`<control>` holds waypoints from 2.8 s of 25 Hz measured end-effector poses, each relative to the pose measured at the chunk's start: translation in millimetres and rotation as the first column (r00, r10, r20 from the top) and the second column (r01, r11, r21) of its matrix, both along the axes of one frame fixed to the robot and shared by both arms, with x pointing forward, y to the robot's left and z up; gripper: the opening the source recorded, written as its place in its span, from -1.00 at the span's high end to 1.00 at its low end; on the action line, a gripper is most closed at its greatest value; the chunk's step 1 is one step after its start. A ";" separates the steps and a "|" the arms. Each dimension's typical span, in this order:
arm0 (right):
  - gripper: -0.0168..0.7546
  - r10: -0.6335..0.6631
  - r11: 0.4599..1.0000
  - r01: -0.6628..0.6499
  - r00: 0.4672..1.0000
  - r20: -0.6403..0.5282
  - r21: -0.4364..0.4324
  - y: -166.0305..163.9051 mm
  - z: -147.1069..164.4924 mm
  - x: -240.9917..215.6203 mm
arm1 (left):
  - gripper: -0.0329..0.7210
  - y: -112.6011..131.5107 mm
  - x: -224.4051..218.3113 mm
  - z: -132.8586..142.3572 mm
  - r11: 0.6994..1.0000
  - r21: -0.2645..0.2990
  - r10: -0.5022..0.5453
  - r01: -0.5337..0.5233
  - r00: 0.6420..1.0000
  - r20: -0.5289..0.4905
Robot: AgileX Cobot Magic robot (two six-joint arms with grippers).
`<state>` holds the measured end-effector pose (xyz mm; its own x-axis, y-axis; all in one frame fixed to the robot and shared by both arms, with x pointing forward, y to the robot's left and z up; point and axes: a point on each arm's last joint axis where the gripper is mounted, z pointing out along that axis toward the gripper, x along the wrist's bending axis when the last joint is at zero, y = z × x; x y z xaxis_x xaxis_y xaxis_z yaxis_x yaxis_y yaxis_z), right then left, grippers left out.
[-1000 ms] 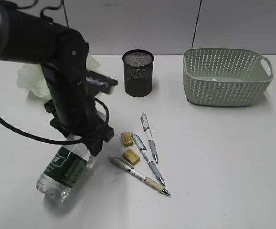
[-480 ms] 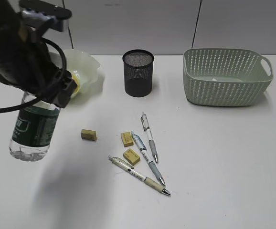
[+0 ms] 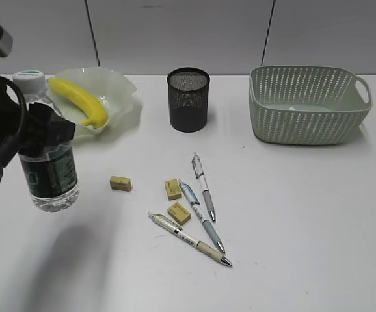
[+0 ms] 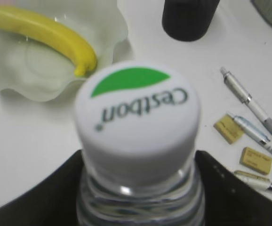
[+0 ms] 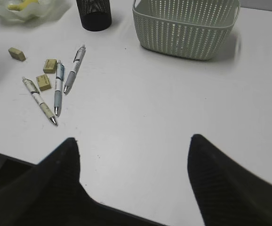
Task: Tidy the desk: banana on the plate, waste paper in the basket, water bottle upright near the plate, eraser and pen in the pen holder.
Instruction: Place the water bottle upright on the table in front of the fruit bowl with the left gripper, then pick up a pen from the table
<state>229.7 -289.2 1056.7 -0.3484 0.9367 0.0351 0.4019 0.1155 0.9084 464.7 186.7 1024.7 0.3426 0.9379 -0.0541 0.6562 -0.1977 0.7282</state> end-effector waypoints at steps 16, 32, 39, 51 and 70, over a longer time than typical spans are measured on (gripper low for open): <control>-0.49 0.000 1.000 0.000 1.000 0.000 0.000 0.0 0.0 0.0 | -0.38 16.0 42.7 -65.2 0.990 -0.139 0.007 0.021 0.980 0.197; -0.49 0.000 1.000 0.000 1.000 0.000 0.000 0.0 0.0 0.0 | -0.51 10.8 48.5 -87.2 0.991 -0.109 -0.056 0.075 0.983 0.173; -0.49 0.000 1.000 0.000 1.000 0.000 0.000 0.0 0.0 0.0 | -0.52 12.9 42.7 -60.6 0.990 -0.114 -0.058 0.089 0.967 0.250; -0.49 0.000 1.000 0.000 1.000 0.000 0.000 0.0 0.0 0.0 | -0.52 17.6 32.0 -28.1 0.988 -0.123 -0.045 0.092 0.940 0.337; -0.49 0.000 1.000 0.000 1.000 0.000 0.000 0.0 0.0 0.0 | -0.47 96.3 -126.4 76.6 0.966 -0.100 0.255 -0.237 0.938 0.237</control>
